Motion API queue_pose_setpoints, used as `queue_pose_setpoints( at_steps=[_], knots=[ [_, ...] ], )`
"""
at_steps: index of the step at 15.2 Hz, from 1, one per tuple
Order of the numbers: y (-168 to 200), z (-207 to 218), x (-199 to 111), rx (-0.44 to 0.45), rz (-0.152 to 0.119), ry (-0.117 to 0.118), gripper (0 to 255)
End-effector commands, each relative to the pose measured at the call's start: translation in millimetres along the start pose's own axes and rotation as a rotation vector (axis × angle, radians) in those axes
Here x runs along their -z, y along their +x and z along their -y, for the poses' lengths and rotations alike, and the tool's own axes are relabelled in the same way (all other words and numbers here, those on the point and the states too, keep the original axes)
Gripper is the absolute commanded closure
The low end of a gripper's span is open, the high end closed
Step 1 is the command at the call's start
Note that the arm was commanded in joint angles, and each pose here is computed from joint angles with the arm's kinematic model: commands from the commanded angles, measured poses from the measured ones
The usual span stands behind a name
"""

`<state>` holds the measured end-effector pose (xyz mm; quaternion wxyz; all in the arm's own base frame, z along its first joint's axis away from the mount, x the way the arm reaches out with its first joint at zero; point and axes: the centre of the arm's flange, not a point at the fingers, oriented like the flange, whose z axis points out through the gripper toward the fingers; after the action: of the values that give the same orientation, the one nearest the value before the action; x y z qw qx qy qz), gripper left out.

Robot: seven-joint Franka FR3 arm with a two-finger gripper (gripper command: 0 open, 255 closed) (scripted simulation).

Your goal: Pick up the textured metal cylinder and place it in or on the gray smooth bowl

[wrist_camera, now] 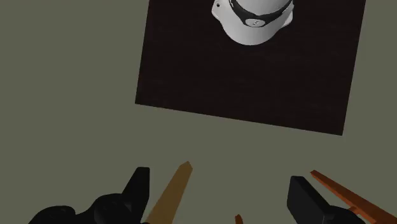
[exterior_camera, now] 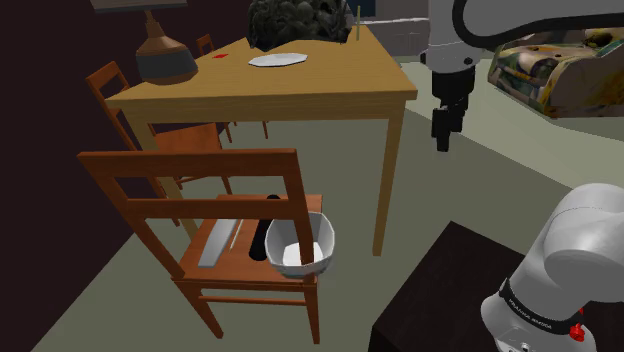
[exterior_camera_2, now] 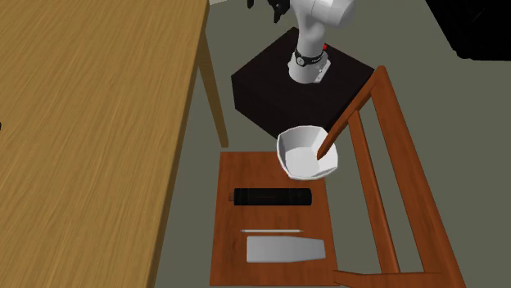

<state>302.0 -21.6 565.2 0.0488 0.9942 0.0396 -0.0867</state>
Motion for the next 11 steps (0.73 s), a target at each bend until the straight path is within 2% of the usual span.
queue_pose_setpoints(
  at_steps=[1,11],
  knots=[
    [0.0,0.0,0.0,0.0,0.0,0.0,0],
    [67.7,98.3,-39.9,-0.192,-0.026,0.032,0]
  ],
)
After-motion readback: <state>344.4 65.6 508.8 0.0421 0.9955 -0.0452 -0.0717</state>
